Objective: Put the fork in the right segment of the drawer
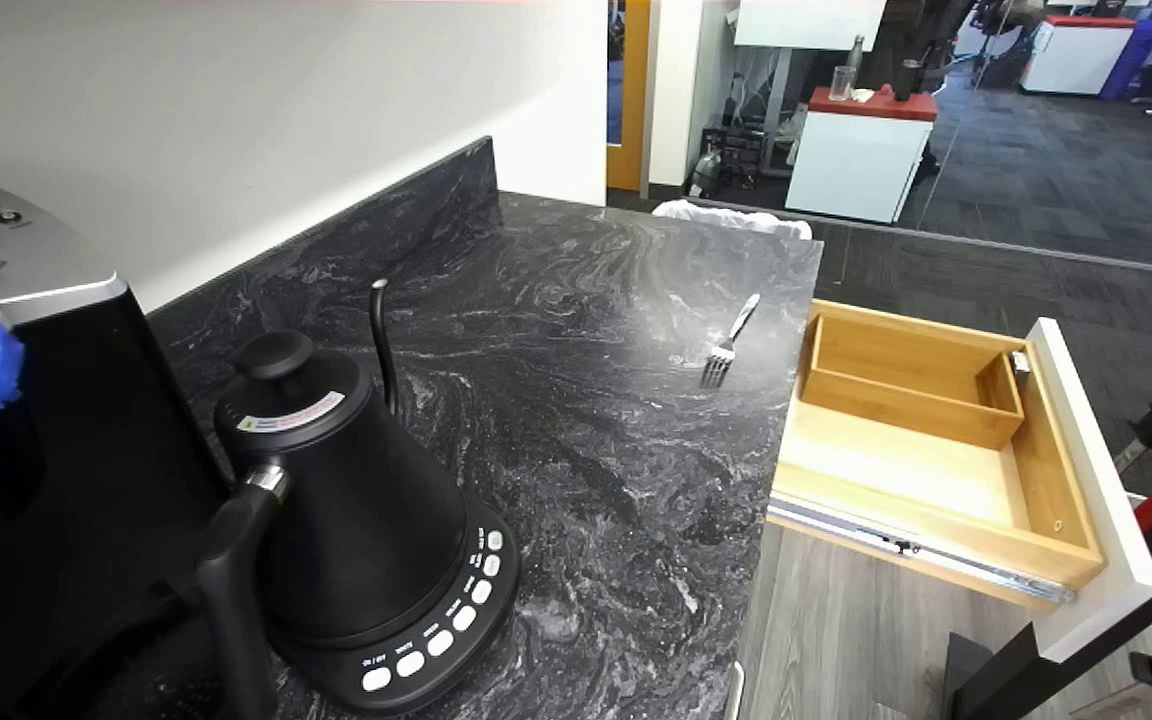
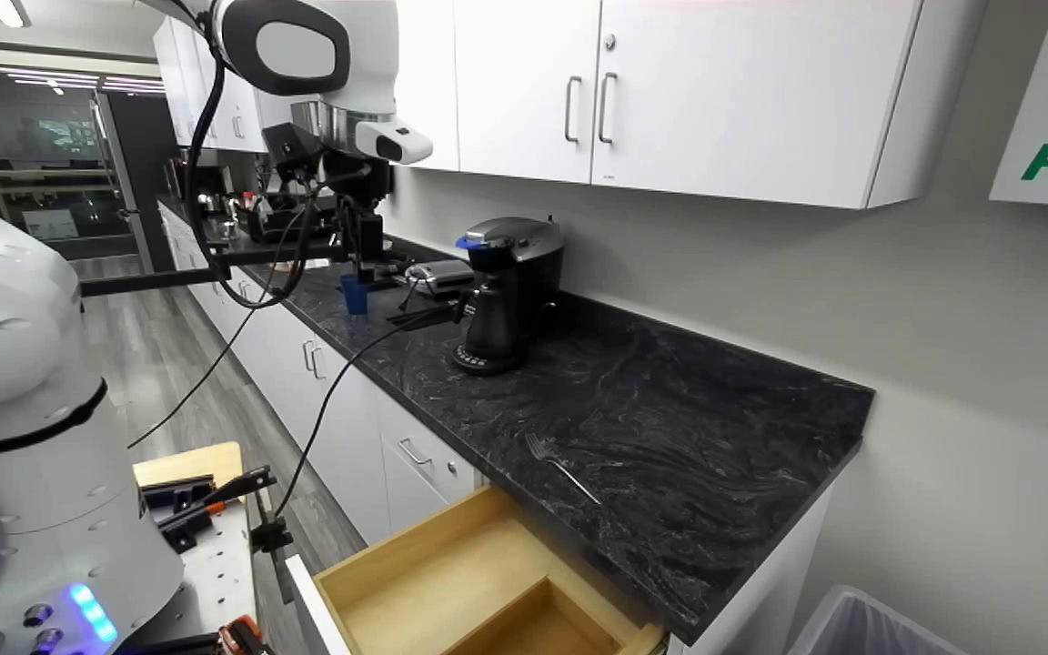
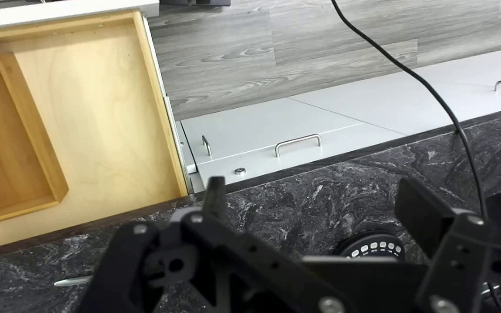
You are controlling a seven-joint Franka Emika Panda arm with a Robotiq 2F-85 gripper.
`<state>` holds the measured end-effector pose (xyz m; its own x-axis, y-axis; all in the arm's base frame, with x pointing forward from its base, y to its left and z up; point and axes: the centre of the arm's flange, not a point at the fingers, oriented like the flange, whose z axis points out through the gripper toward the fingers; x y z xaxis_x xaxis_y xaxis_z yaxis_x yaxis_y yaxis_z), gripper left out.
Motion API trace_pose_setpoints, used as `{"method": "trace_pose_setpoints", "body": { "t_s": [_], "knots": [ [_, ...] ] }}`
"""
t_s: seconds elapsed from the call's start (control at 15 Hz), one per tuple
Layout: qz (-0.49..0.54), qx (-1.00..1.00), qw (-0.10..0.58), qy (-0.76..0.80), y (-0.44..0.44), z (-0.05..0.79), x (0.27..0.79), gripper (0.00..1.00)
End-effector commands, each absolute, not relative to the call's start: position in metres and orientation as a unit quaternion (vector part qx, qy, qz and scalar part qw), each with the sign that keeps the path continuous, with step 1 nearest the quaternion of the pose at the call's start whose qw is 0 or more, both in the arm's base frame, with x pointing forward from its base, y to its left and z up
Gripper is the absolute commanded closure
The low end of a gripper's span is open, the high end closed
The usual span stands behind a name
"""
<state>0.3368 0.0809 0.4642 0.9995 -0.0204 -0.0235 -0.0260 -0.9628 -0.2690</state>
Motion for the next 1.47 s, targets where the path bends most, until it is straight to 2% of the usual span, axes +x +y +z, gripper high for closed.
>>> {"method": "trace_pose_setpoints", "body": {
  "t_s": [0.0, 0.6, 0.67, 0.73, 0.93, 1.2, 1.4],
  "knots": [
    [0.010, -0.991, 0.136, 0.012, 0.081, 0.464, 0.337, 0.00],
    [-0.008, -0.991, 0.119, 0.057, -0.017, 0.553, 0.307, 0.00],
    [-0.004, -0.991, 0.118, 0.061, 0.055, 0.462, 0.352, 0.00],
    [-0.016, -0.990, 0.128, 0.056, 0.053, 0.469, 0.351, 0.00],
    [-0.018, -0.992, 0.126, 0.018, 0.097, 0.420, 0.370, 0.00],
    [-0.071, -0.994, 0.077, -0.004, 0.180, 0.358, 0.396, 0.00],
    [-0.128, -0.989, 0.053, 0.059, 0.223, 0.320, 0.429, 0.00]
  ]
}}
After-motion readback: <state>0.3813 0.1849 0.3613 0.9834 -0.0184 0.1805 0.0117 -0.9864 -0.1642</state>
